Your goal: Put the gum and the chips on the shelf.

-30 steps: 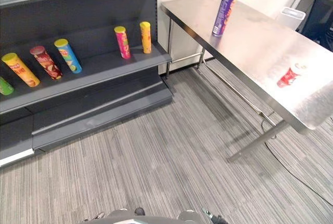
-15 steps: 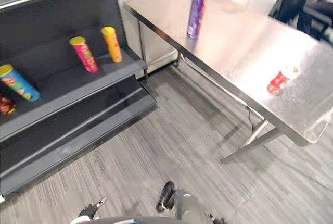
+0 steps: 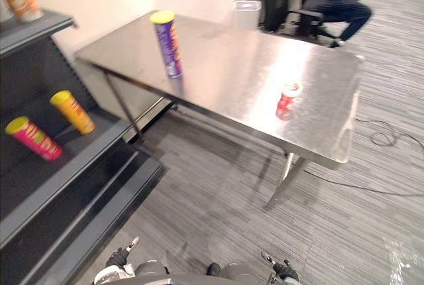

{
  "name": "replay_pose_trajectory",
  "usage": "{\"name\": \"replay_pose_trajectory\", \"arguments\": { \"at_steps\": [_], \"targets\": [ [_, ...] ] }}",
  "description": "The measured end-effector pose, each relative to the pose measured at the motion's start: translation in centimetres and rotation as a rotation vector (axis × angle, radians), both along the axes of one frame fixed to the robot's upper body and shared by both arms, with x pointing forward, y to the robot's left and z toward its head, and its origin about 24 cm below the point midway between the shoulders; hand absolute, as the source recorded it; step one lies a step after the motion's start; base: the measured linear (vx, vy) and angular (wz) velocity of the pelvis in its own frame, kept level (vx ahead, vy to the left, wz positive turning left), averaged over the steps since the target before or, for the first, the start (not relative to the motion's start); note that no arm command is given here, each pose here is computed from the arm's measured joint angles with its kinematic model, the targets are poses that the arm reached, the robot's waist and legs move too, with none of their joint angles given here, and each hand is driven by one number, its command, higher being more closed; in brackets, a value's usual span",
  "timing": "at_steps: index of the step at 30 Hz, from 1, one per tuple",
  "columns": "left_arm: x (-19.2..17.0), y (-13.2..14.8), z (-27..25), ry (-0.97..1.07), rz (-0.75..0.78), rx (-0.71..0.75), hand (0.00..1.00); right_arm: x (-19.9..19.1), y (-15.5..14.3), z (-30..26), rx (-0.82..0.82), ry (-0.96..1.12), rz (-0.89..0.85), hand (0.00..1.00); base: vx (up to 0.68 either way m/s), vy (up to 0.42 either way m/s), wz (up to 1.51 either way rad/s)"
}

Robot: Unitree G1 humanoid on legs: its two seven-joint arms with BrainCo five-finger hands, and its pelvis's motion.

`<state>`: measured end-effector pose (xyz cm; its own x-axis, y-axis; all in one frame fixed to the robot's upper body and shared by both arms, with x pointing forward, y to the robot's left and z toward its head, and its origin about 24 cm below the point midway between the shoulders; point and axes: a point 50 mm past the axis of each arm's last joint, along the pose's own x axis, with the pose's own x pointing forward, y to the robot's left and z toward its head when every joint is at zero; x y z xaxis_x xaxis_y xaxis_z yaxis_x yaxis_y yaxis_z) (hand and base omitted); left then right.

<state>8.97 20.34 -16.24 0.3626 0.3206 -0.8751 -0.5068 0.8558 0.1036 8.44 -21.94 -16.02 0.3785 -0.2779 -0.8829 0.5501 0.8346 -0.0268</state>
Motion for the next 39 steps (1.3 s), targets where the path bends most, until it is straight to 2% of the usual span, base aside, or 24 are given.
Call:
{"name": "replay_pose_trajectory", "arguments": {
  "at_steps": [5, 9, 13, 14, 23, 30, 32, 34, 37, 39],
  "targets": [
    [-1.0, 0.7, -0.1, 0.03, 0.0, 0.015, 0.0, 1.1, 1.6, -0.1, 0.024, -0.009, 0.111, 0.0, 0.21, 0.22, -1.2],
    [-0.8, 0.4, -0.2, 0.039, -0.05, 0.018, 0.0, 0.5, 1.5, -0.3, 0.03, 0.014, 0.112, 0.0, 0.25, 0.36, -0.65],
    [-0.5, 1.9, 0.1, 0.045, -0.094, 0.064, 0.0, -0.1, 2.9, -0.7, 0.076, 0.032, 0.102, 0.0, 0.15, 0.319, -0.38],
    [2.2, -0.5, 0.2, 0.026, -0.296, 0.052, 0.0, -3.3, 1.0, -1.2, 0.09, 0.122, -0.138, 0.0, 0.02, 0.056, -0.06],
    [2.0, -0.2, 0.2, 0.024, -0.26, 0.039, 0.0, -3.4, 1.1, -1.3, 0.1, 0.123, -0.158, 0.0, 0.02, -0.006, 0.07],
    [1.5, 0.1, 0.0, 0.022, -0.223, 0.005, 0.0, -4.1, 0.7, -1.3, 0.158, 0.086, -0.401, 0.0, 0.03, -0.029, 0.05],
    [1.3, 0.1, 0.0, 0.024, -0.229, 0.0, 0.0, -4.3, -0.1, -1.2, 0.159, 0.071, -0.49, 0.0, -0.04, -0.006, -0.06],
    [1.1, 0.0, -0.1, 0.032, -0.233, -0.008, 0.0, -4.4, -2.3, -0.7, 0.119, 0.042, -0.563, 0.0, -0.07, 0.021, -0.18],
    [0.9, 0.0, -0.2, 0.042, -0.249, -0.008, 0.0, -3.4, -7.2, 1.2, -0.01, -0.051, -0.613, 0.0, -0.1, 0.008, -0.07],
    [0.8, 0.0, -0.2, 0.053, -0.297, 0.008, 0.0, -1.3, -12.3, 4.5, -0.205, -0.157, -0.57, 0.0, -0.11, 0.009, -0.03]
  ]
}}
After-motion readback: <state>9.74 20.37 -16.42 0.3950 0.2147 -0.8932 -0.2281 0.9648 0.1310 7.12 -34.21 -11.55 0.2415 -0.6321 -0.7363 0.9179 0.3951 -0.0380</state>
